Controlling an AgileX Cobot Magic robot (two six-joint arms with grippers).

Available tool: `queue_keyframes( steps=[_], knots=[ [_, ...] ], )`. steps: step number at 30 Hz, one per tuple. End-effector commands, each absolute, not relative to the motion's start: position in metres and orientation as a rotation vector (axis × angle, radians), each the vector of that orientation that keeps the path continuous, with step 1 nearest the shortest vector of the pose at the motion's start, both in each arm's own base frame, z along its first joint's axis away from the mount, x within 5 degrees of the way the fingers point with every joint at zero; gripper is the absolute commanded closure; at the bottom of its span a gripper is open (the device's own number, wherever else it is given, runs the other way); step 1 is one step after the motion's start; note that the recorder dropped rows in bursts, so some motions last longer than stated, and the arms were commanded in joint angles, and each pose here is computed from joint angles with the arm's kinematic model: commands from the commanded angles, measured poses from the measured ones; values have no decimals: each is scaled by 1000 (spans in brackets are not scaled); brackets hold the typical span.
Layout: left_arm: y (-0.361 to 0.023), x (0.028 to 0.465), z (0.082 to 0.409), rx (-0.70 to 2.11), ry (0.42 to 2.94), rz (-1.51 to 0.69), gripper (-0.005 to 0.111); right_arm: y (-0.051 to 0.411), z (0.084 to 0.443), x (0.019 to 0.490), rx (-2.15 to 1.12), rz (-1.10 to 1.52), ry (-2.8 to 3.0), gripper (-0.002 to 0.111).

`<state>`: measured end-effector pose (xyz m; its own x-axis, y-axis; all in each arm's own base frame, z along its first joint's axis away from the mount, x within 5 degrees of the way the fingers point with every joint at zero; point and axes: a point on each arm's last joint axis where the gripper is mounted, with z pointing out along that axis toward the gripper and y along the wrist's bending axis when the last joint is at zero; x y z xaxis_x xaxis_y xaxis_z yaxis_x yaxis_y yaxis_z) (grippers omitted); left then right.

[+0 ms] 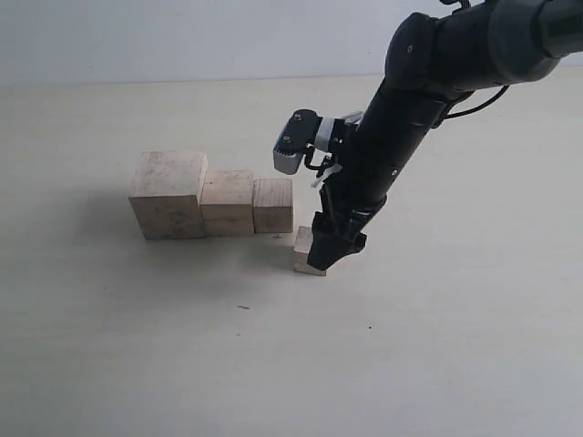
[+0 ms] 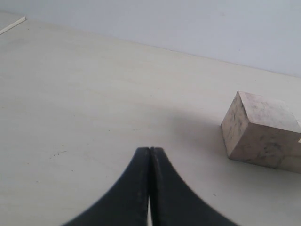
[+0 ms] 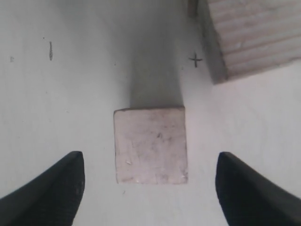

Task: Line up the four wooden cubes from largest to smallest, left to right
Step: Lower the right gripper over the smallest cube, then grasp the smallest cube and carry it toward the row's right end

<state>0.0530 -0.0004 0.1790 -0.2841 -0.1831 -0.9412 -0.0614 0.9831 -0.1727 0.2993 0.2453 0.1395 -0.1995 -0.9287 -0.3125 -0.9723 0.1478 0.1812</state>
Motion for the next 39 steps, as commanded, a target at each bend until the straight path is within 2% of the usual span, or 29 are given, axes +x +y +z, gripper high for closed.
queue_keyframes(
  steps=[1, 5, 7, 9, 12, 14, 21, 26, 32, 39],
  knots=[
    [-1, 53, 179, -172, 1854, -123, 107, 246, 128, 301, -1884, 523, 2301, 35],
    [-1, 53, 179, -172, 1854, -123, 107, 247, 125, 302, -1879, 519, 2304, 36],
    [-1, 53, 179, -172, 1854, -123, 107, 247, 125, 302, -1876, 519, 2307, 42],
    [-1, 53, 179, -172, 1854, -123, 107, 247, 125, 302, -1876, 519, 2307, 57],
    [-1, 53, 179, -172, 1854, -123, 107, 246, 126, 301, -1882, 521, 2313, 91],
    [-1, 53, 179, -172, 1854, -123, 107, 245, 129, 301, -1886, 515, 2308, 108],
    [-1, 53, 179, -172, 1854, -123, 107, 231, 146, 306, -2078, 275, 2149, 108],
    [-1, 53, 179, -172, 1854, -123, 107, 221, 158, 321, -2113, 344, 1973, 108],
    [-1, 53, 179, -172, 1854, -123, 107, 204, 171, 345, -2172, 248, 1817, 108],
    [-1, 53, 179, -172, 1854, -123, 107, 221, 174, 359, -2129, 371, 1762, 108]
  ],
)
